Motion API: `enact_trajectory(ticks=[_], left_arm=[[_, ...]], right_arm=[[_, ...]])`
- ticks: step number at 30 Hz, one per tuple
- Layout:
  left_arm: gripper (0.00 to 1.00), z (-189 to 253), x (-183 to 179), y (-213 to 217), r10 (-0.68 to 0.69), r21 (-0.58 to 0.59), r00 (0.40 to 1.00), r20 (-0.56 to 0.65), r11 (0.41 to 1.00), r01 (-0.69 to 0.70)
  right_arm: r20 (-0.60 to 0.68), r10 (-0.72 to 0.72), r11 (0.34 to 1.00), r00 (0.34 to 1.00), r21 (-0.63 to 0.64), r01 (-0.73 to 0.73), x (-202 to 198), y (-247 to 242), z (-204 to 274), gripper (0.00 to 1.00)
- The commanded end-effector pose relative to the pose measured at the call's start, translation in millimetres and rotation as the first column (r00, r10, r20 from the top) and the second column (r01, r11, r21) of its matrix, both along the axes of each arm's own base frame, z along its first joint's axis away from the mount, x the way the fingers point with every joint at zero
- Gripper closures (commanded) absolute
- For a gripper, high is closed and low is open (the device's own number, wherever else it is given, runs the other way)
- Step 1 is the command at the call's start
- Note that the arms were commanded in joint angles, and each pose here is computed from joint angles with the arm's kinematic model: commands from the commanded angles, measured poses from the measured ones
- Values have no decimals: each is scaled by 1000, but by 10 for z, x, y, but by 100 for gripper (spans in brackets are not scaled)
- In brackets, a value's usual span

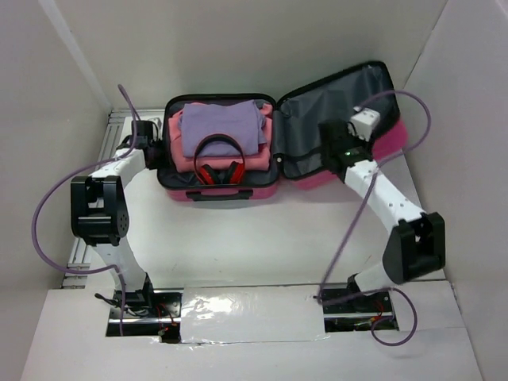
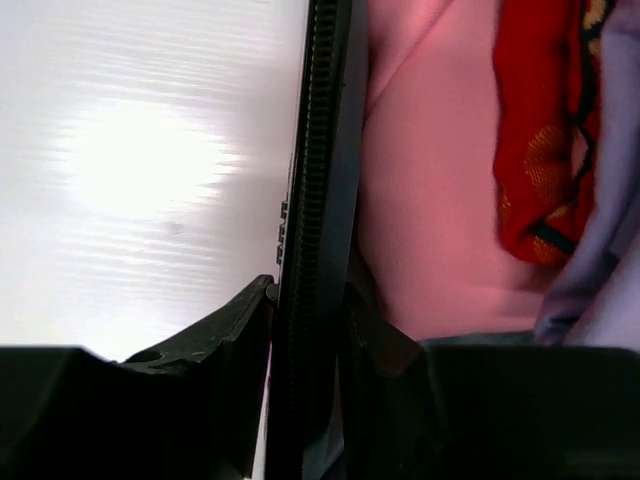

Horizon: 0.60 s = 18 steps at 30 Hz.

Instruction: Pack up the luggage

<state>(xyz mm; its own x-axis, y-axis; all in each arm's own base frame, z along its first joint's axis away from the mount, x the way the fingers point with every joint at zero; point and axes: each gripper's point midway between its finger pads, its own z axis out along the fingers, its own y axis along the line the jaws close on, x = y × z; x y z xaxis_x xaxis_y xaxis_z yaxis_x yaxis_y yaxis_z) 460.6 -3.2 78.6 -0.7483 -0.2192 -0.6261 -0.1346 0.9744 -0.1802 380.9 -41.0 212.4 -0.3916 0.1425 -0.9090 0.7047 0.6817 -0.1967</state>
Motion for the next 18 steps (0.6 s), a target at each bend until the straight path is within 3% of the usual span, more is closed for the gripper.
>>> enact_trajectory(ticks=[1, 3, 4, 6, 7, 10, 18], left_arm=[[59, -111, -142, -219, -41, -67, 996, -78, 997, 36], [59, -97, -171, -260, -50, -67, 996, -77, 997, 45], [59, -45, -166, -261, -50, -66, 997, -65, 997, 46], [59, -33, -178, -261, -50, -66, 997, -57, 997, 46], [59, -71, -209, -261, -50, -66, 996, -68, 997, 46], [59, -73, -238, -282, -52, -58, 996, -70, 997, 48], [60, -188, -309, -320, -66, -77, 993, -101, 995, 59]], right_arm=[[370, 377, 924, 849, -88, -372, 14, 1469, 1421, 100], [350, 474, 880, 808, -166, -445, -151, 1774, 1593, 100], [386, 547, 834, 743, -175, -523, -289, 2134, 1711, 100], [311, 692, 721, 651, -278, -634, -452, 2511, 1749, 100], [321, 753, 656, 574, -304, -691, -642, 2861, 1810, 100], [227, 820, 571, 525, -369, -733, -820, 3329, 1778, 100], [82, 959, 281, 271, -387, -878, -1067, 4296, 1382, 100]])
